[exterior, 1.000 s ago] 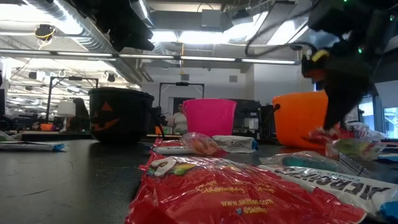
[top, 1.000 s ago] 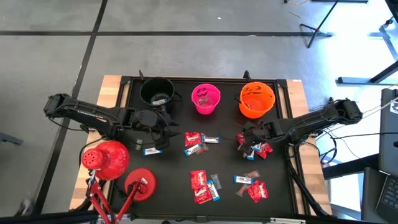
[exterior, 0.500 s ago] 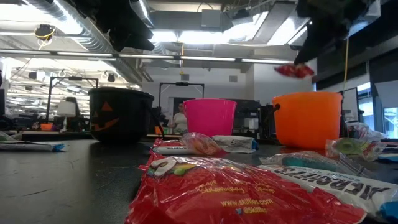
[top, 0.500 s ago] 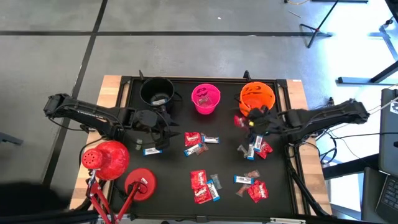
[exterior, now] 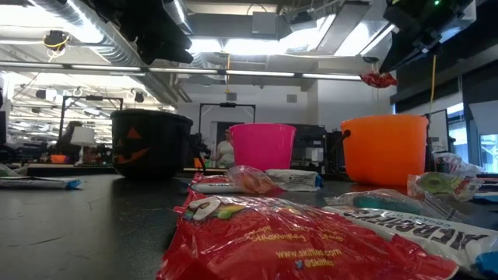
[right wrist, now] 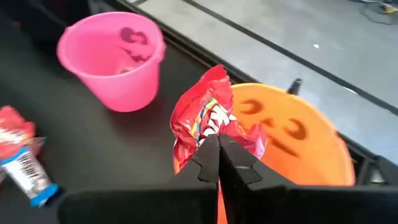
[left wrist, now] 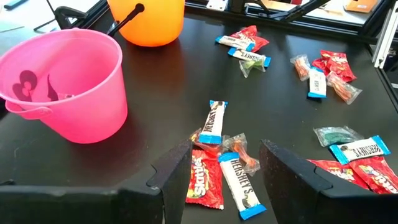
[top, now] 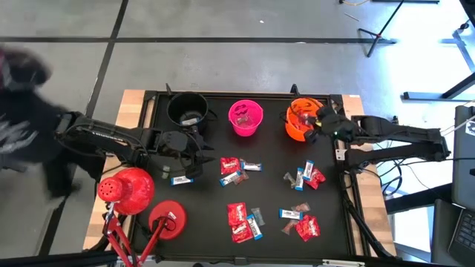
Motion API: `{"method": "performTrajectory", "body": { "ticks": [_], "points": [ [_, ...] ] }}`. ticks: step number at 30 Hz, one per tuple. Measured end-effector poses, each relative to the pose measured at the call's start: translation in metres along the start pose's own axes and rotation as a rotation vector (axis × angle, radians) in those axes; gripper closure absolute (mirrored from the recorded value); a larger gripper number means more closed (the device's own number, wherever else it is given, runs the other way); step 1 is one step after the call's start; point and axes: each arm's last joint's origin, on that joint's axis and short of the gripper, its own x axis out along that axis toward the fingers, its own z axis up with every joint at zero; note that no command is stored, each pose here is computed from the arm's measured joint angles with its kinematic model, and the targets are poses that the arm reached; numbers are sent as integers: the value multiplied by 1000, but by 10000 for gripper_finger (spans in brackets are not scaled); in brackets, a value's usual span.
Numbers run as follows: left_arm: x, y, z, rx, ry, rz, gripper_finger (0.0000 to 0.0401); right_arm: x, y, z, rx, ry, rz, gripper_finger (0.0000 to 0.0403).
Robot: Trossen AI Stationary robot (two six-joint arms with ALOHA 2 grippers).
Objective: Organize candy in baskets
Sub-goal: Put the red candy into the orange bucket
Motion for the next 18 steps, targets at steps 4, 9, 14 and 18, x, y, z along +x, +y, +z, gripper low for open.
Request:
{"method": "performTrajectory", "body": {
  "ticks": [4, 9, 14, 18],
  "points": [
    [0, 0, 0, 0, 0, 0, 223, 5, -9, 1, 4, 27, -51, 403],
    [0, 0, 0, 0, 0, 0, 223, 9, -16, 1, 19, 60, -91, 403],
    [0, 0, 0, 0, 0, -1, 223, 10, -18, 2, 23, 73, -82, 403],
    [0, 0, 0, 0, 0, -1, 223, 10, -19, 2, 22, 69, -89, 398]
  ]
}}
